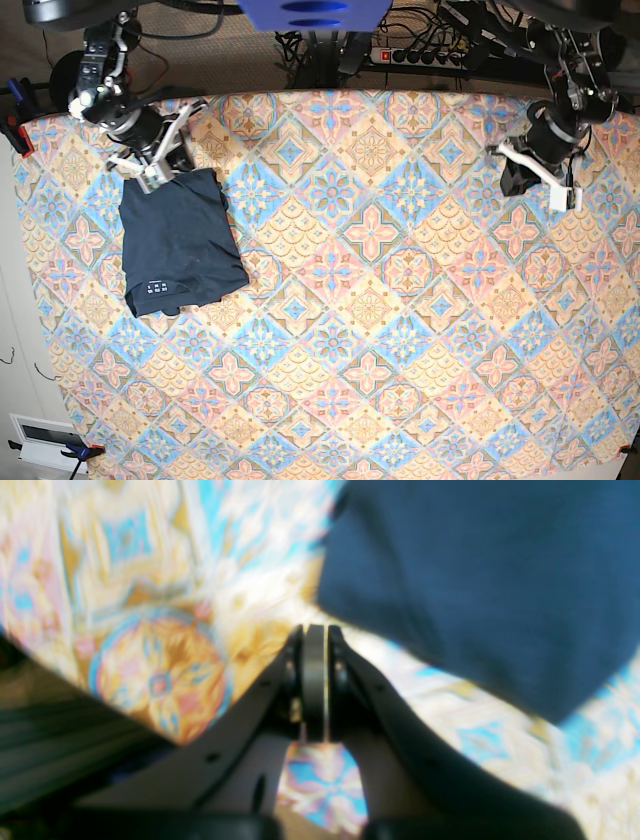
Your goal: Layout the t-shirt on the table in an organized manner, then fold the t-shirt properly
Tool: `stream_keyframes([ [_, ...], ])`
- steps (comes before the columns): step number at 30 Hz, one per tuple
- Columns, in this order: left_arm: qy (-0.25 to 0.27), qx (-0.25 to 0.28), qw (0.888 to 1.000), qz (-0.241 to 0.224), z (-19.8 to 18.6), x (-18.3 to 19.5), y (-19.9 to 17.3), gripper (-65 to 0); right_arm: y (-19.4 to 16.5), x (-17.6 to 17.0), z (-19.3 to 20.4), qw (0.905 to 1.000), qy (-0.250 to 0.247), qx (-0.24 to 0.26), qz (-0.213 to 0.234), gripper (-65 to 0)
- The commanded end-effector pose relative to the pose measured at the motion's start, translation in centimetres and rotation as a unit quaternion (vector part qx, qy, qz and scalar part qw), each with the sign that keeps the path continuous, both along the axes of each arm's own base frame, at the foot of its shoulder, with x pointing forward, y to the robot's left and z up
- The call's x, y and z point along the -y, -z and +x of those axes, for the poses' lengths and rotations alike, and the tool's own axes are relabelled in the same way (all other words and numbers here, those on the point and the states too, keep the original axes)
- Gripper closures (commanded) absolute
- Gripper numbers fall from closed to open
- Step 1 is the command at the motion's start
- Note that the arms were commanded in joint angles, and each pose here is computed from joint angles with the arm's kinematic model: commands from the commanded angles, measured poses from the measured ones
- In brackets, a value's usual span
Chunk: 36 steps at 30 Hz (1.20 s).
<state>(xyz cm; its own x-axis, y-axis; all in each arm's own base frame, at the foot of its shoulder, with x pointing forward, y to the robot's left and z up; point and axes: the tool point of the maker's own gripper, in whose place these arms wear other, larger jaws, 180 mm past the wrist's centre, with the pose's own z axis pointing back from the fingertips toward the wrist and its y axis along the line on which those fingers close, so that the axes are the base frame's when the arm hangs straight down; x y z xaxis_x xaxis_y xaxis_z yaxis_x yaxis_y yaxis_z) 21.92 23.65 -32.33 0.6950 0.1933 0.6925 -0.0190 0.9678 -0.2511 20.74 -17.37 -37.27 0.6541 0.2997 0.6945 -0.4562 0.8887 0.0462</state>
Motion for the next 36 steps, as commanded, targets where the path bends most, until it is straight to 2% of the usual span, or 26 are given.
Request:
stream_keyframes([
  [1, -0.001, 0.012, 1.000, 0.013, -0.2, -0.7, -0.9, 0.0, -1.5, 0.4, 0.7, 0.9995, 0.007, 0.028, 0.014, -0.7],
  [3, -0.019, -0.006, 1.000, 0.024, -1.9, -2.1, -0.5, 0.0, -1.9, 1.7, 0.0, 0.9988, 0.032, 0.027, 0.027, -0.7],
  [6, -0.050, -0.027, 0.997, 0.043, -4.5, -4.4, -0.4, 0.0, -1.3, 4.0, -2.7, 0.9974, 0.068, 0.002, 0.024, -0.7],
  [13, -0.095, -0.076, 0.992, 0.013, -11.0, -6.7, -0.6, 0.0, -0.4, 7.4, -7.2, 0.9929, 0.111, -0.044, -0.006, -0.7],
  [18, -0.111, -0.140, 0.984, 0.003, -15.9, -6.5, 0.5, 0.0, 0.2, 9.2, -10.8, 0.9873, 0.132, -0.084, -0.026, -0.6],
  [25, -0.148, -0.200, 0.968, -0.018, -21.1, -5.3, 2.0, 0.0, 1.6, 9.3, -15.4, 0.9794, 0.134, -0.148, -0.031, -0.5],
  [30, -0.169, -0.238, 0.956, 0.001, -23.3, -5.8, 3.9, 0.0, 3.8, 9.8, -18.2, 0.9682, 0.155, -0.195, -0.019, -0.5],
  [35, -0.164, -0.301, 0.939, -0.023, -25.9, -4.1, 8.3, 0.0, 6.9, 9.3, -21.5, 0.9543, 0.149, -0.258, -0.024, 0.0],
  [36, -0.163, -0.304, 0.938, -0.029, -25.9, -3.7, 9.0, 0.0, 7.3, 9.4, -22.1, 0.9517, 0.148, -0.267, -0.028, 0.0],
])
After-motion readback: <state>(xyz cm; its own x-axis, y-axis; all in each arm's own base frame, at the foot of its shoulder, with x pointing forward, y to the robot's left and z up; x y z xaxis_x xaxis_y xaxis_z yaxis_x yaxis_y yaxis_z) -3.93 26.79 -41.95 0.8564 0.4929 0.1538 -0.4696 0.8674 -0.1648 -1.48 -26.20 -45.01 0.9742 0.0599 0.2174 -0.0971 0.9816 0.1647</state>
